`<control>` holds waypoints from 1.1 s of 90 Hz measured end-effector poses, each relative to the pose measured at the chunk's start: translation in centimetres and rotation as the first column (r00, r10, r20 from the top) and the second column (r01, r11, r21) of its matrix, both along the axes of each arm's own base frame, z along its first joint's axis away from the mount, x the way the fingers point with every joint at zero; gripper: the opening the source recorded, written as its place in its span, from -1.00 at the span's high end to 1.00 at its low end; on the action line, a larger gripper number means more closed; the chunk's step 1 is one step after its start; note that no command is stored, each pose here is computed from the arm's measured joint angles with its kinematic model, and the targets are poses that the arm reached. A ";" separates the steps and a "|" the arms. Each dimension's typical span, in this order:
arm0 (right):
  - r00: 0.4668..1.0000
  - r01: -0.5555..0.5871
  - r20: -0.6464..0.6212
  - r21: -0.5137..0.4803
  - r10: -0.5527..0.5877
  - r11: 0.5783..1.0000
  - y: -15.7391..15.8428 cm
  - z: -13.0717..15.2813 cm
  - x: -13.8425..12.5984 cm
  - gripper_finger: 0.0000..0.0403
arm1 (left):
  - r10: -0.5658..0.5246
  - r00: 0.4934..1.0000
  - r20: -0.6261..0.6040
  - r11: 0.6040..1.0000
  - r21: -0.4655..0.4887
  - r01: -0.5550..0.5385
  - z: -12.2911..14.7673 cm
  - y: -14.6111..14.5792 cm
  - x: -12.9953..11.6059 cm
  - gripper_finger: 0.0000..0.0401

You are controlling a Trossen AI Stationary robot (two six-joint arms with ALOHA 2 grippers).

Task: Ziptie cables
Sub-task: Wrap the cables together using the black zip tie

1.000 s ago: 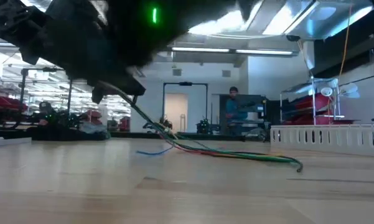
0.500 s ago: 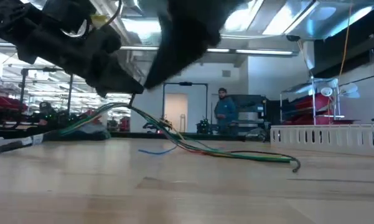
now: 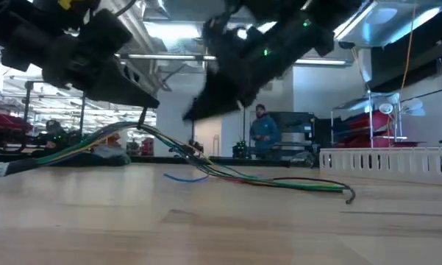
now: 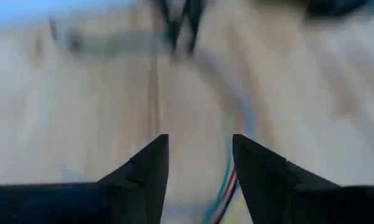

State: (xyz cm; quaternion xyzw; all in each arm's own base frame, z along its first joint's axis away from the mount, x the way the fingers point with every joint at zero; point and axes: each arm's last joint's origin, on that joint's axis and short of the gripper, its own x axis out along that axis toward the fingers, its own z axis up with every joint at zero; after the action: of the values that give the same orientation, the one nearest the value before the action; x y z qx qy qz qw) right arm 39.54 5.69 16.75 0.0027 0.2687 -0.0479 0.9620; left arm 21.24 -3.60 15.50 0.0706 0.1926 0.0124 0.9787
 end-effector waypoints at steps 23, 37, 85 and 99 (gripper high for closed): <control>0.974 0.018 0.225 0.024 -0.023 1.000 -0.5 -2.6 0.0 0.17 | 0.010 0.999 0.037 1.000 -0.018 -0.009 0.3 0.1 0.1 0.91; 0.929 0.008 0.368 0.039 -0.021 0.999 -0.5 -2.7 0.8 0.17 | -0.002 1.000 0.020 1.000 -0.013 0.002 0.2 -0.1 0.0 0.91; 0.906 -0.081 0.424 0.121 0.023 0.989 -2.6 -1.0 2.5 0.38 | -0.038 0.999 0.016 0.999 0.031 0.037 0.2 -0.5 0.0 0.91; 0.923 -0.101 0.382 0.112 0.051 0.989 -2.5 -1.4 2.4 0.85 | -0.037 0.999 0.014 0.999 0.029 0.036 0.1 -0.5 0.0 0.90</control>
State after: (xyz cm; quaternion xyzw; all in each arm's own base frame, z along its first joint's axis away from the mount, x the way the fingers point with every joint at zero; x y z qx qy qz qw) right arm 41.97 3.15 15.34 0.0639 0.0807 0.0085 0.9947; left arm 21.20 -4.11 15.64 0.0881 0.1841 -0.0023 0.9789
